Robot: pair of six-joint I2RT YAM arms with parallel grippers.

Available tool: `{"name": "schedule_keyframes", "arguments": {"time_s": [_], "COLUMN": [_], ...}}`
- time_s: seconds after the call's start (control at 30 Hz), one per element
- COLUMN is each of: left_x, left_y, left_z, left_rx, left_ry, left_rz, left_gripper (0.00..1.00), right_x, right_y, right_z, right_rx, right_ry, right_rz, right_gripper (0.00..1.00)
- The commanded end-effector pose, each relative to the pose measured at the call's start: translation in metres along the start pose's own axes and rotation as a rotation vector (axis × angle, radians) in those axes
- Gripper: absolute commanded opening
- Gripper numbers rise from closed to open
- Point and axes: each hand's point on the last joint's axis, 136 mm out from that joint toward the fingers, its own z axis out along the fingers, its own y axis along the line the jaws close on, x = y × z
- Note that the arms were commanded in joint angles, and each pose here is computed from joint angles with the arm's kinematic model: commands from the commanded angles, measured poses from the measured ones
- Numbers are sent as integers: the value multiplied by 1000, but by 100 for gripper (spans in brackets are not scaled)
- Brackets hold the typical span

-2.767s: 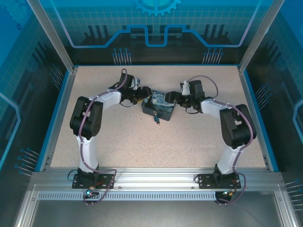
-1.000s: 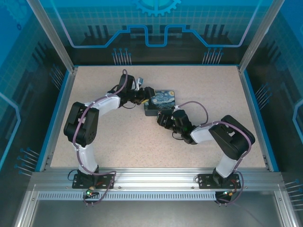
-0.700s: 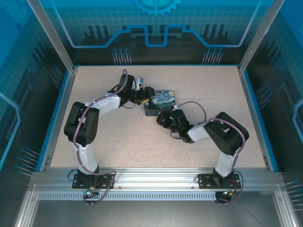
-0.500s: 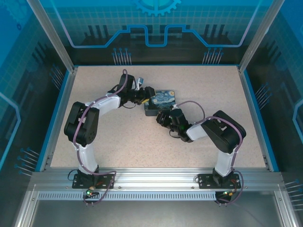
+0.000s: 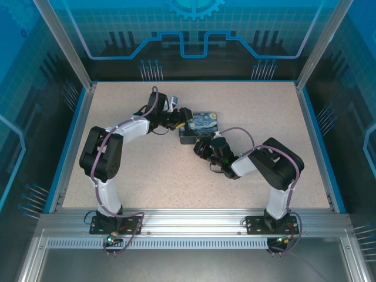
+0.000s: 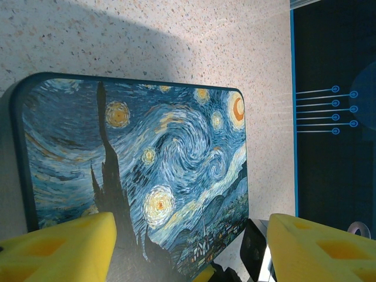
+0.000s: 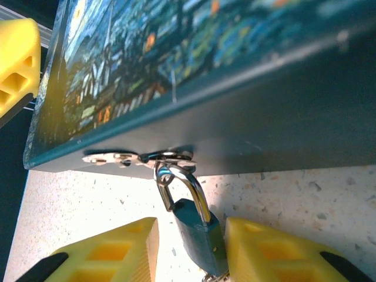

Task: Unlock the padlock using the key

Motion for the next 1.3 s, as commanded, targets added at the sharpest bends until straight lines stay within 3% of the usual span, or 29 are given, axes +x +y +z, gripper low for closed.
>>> {"name": "schedule_keyframes", "arguments": {"time_s": [0.0, 0.47, 0.7, 0.8, 1.1, 1.27], "left_x": [-1, 0, 9, 13, 16, 17], "left_y": [-2, -2, -1, -2, -5, -6], "left_z": [3, -1, -12, -15, -13, -13], "left_rx": [10, 3, 2, 9, 17, 17], "left_ry": [15, 6, -13, -19, -11, -11], "left_rz": [-9, -11, -23, -28, -30, -28], "left_gripper": [70, 70, 70, 70, 70, 70], "right_x": [32, 19, -3, -6, 5, 7], "right_y": [-15, -16, -23, -23, -10, 4], "right_z": [0, -7, -15, -19, -21, -14], "right_rx": [50, 100, 166, 159, 42, -26], "right_ry": [92, 43, -3, -9, 5, 17], "right_rz": [12, -26, -33, -39, -20, 10], "right_gripper": [34, 8, 5, 8, 33, 35]}}
